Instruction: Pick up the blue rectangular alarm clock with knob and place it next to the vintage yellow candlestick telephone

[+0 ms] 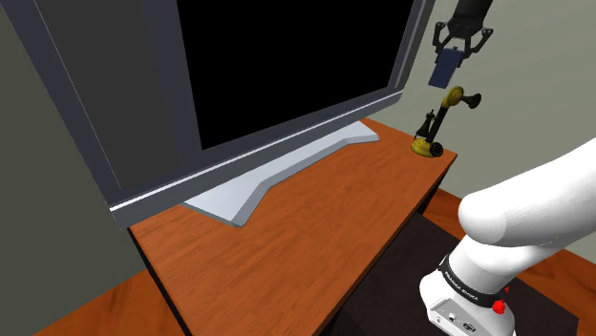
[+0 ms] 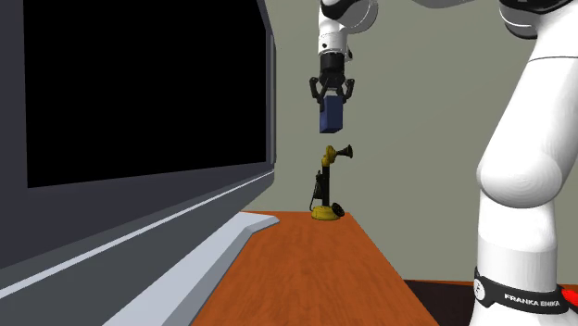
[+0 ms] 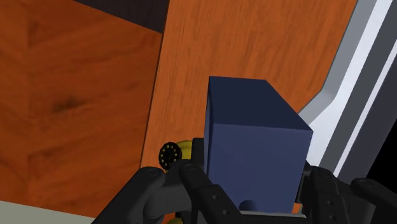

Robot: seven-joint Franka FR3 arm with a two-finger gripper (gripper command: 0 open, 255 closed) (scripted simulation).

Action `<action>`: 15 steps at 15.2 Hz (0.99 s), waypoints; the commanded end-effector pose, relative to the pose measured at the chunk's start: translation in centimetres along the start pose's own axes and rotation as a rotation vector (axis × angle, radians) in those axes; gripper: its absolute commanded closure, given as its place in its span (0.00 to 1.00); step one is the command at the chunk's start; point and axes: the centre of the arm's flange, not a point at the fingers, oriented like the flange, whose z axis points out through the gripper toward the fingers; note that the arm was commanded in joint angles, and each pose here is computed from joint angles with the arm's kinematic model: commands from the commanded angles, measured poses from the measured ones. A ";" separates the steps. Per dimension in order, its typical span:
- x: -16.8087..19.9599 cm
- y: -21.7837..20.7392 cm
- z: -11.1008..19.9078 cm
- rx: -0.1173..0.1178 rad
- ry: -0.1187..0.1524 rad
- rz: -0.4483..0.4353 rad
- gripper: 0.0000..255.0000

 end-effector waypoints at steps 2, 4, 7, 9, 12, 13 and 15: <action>-0.1 0.1 1.6 0.000 0.001 0.000 1.00; -0.1 0.1 2.7 0.000 0.001 0.000 1.00; -0.1 0.1 4.3 0.000 0.001 0.000 1.00; -0.1 0.1 5.3 0.000 0.001 0.000 1.00; -0.1 0.1 6.9 0.000 0.001 0.000 1.00; -0.1 0.1 7.5 0.000 0.001 0.000 1.00; -0.1 0.1 8.5 0.000 0.001 0.000 1.00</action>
